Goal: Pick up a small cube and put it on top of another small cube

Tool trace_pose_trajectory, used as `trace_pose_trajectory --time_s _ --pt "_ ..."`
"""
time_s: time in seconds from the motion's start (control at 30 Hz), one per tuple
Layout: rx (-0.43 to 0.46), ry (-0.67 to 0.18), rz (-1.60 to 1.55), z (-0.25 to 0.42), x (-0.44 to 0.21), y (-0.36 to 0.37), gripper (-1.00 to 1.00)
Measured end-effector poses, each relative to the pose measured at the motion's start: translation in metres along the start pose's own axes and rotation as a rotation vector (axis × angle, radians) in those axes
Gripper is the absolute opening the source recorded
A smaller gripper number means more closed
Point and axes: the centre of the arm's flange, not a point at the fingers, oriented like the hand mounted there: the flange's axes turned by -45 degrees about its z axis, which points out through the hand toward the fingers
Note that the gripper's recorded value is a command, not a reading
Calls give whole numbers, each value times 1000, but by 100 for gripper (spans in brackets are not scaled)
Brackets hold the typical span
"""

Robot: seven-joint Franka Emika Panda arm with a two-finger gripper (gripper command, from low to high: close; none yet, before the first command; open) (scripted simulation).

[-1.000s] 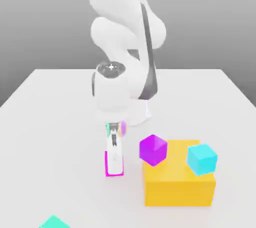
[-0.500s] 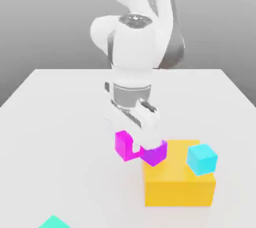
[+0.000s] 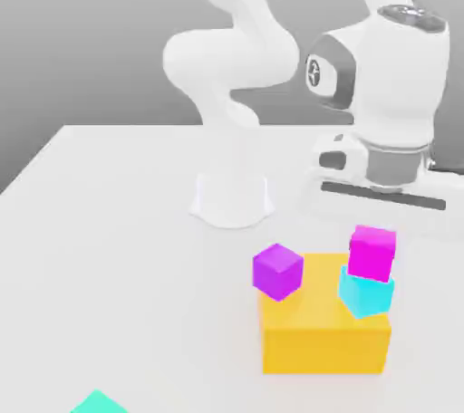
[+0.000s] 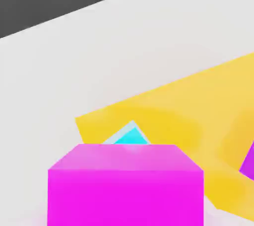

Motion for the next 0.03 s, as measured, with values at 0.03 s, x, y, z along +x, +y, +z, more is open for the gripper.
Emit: trace_pose_trajectory --time_s 0.03 --pt "0 0 0 0 0 0 100"
